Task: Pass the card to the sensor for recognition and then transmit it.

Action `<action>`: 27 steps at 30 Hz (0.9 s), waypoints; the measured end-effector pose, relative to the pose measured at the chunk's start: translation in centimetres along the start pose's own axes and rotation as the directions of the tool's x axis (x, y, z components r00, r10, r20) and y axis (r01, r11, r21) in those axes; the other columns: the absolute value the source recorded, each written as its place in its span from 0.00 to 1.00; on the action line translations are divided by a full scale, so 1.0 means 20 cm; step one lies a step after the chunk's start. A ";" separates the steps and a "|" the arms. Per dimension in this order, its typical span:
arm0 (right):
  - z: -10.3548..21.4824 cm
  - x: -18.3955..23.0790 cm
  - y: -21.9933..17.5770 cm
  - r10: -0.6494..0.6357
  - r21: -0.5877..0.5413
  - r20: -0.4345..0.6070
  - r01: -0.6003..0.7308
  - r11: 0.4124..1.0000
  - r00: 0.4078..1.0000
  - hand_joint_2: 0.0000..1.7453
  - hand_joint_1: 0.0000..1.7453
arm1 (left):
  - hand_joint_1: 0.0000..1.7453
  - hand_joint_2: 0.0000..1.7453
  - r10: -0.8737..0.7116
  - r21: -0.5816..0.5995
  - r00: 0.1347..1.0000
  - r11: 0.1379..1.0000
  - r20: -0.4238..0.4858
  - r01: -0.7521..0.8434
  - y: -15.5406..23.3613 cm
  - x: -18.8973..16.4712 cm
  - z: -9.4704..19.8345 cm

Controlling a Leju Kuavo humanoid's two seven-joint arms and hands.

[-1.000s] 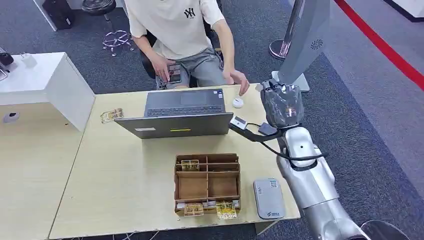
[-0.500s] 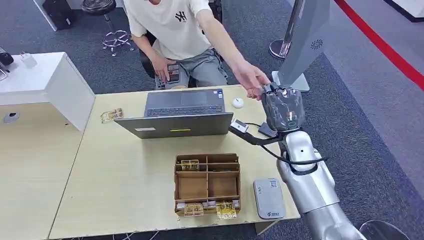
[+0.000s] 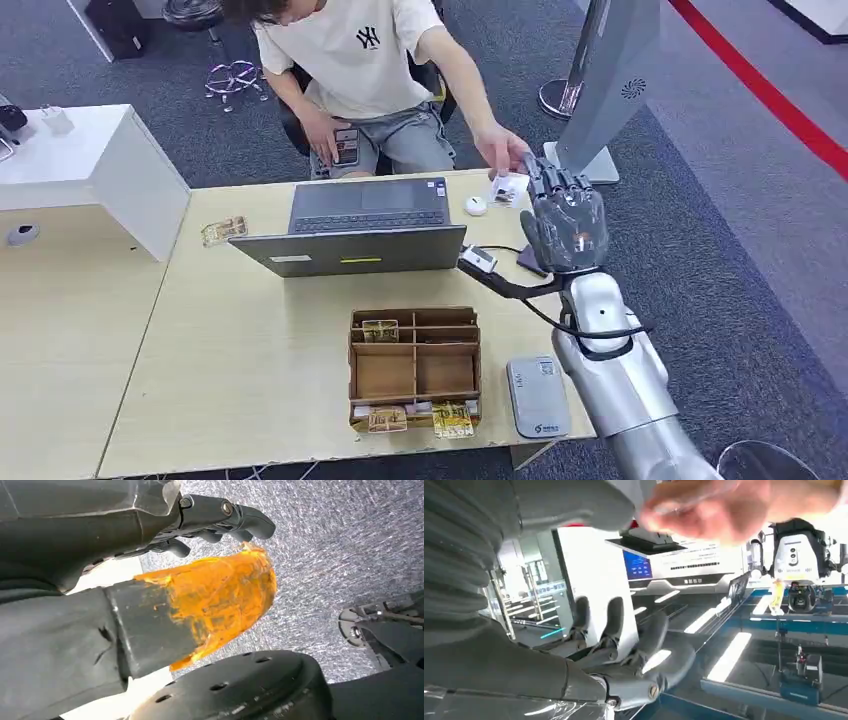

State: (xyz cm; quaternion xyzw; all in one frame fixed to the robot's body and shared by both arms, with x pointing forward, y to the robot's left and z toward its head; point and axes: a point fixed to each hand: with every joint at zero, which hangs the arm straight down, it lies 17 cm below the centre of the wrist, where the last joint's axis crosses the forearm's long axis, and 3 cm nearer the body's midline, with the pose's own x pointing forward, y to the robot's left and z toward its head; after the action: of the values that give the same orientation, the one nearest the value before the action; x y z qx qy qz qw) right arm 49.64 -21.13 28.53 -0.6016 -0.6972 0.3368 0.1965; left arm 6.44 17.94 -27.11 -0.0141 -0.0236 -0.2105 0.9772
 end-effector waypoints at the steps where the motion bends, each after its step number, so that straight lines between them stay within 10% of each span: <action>1: 0.00 0.00 0.00 -0.001 0.000 -0.001 0.001 1.000 1.000 1.00 0.00 | 0.00 0.00 0.000 0.000 1.000 1.000 -0.001 0.000 0.00 0.00 0.00; 4: 0.02 0.02 -0.05 -0.015 -0.018 0.002 0.015 1.000 1.000 1.00 0.00 | 0.00 0.00 0.001 0.002 1.000 1.000 -0.004 -0.001 0.01 -0.01 0.00; 5: 0.03 0.03 -0.07 -0.027 -0.028 0.007 0.027 0.999 1.000 0.00 0.00 | 0.00 0.00 0.002 0.002 1.000 1.000 -0.005 -0.002 0.01 -0.02 0.00; 12: 0.11 0.08 -0.28 -0.367 -0.173 -0.029 0.357 0.918 0.930 0.00 0.00 | 0.00 0.00 0.027 0.006 1.000 1.000 0.001 -0.027 0.01 -0.01 0.00; 20: 0.33 0.08 -0.17 -0.917 -0.337 -0.308 0.872 0.356 0.255 0.00 0.00 | 0.00 0.00 0.106 0.017 0.994 0.994 0.009 -0.106 0.02 -0.01 -0.01; 23: 0.38 0.25 -0.12 -0.941 -0.336 -0.315 0.942 -0.009 -0.122 0.00 0.00 | 0.00 0.00 0.146 0.022 0.989 0.989 0.012 -0.146 0.02 -0.01 -0.01; 27: 0.42 0.45 -0.15 -0.877 -0.288 -0.291 0.909 -0.300 -0.382 0.00 0.00 | 0.00 0.00 0.178 0.025 0.984 0.984 0.013 -0.178 0.03 -0.01 -0.01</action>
State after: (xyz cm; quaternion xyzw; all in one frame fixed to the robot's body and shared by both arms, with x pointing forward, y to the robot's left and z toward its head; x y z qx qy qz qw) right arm 39.95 -14.60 23.64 0.1662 -0.8175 -0.0678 0.5472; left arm 6.46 18.60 -27.34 -0.0046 -0.0304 -0.1218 0.9921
